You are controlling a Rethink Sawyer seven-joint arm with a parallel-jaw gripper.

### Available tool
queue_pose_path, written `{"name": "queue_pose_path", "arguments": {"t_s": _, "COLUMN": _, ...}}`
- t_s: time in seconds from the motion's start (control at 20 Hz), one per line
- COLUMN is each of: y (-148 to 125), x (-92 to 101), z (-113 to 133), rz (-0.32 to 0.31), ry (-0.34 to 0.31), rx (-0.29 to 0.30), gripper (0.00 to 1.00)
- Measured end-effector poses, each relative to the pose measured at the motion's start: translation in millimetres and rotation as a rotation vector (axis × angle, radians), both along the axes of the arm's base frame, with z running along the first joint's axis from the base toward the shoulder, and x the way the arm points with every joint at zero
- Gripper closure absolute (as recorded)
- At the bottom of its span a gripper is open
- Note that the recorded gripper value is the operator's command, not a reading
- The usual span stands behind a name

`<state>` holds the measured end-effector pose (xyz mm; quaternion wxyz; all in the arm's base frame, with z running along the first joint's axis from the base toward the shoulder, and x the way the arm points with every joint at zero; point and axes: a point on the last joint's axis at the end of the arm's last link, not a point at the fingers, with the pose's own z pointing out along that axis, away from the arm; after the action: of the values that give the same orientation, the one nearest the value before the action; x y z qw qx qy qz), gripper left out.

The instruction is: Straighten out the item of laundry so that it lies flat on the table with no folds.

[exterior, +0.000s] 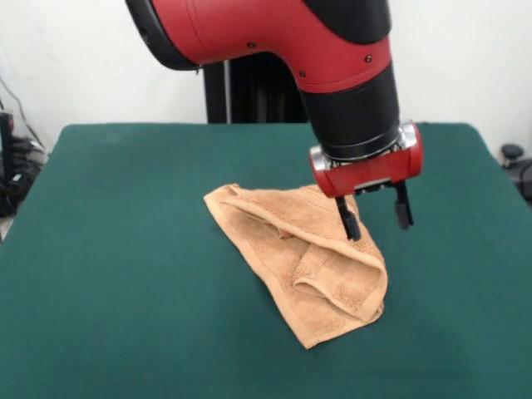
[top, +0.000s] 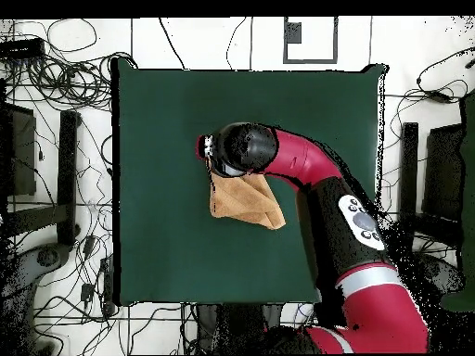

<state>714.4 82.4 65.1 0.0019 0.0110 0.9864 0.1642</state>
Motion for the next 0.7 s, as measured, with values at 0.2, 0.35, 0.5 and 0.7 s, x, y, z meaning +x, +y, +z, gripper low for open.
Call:
{"name": "queue_pose_path", "arguments": {"t_s": 0.2, "y": -4.9, "x": 2.3, "z": 1.4, "rz": -0.007, "ry": -0.004, "rx": 0.007, "gripper": 0.00}}
{"name": "queue_pose_path", "arguments": {"t_s": 0.35, "y": -8.6, "x": 2.2, "z": 1.1, "rz": -0.008, "ry": -0.005, "rx": 0.006, "gripper": 0.00}}
{"name": "queue_pose_path", "arguments": {"t_s": 0.5, "y": -14.9, "x": -0.3, "z": -0.6, "rz": 0.000, "ry": 0.000, "rx": -0.003, "gripper": 0.00}}
{"name": "queue_pose_path", "arguments": {"t_s": 0.7, "y": -23.2, "x": -4.3, "z": -2.9, "rz": 0.012, "ry": 0.011, "rx": -0.014, "gripper": 0.00}}
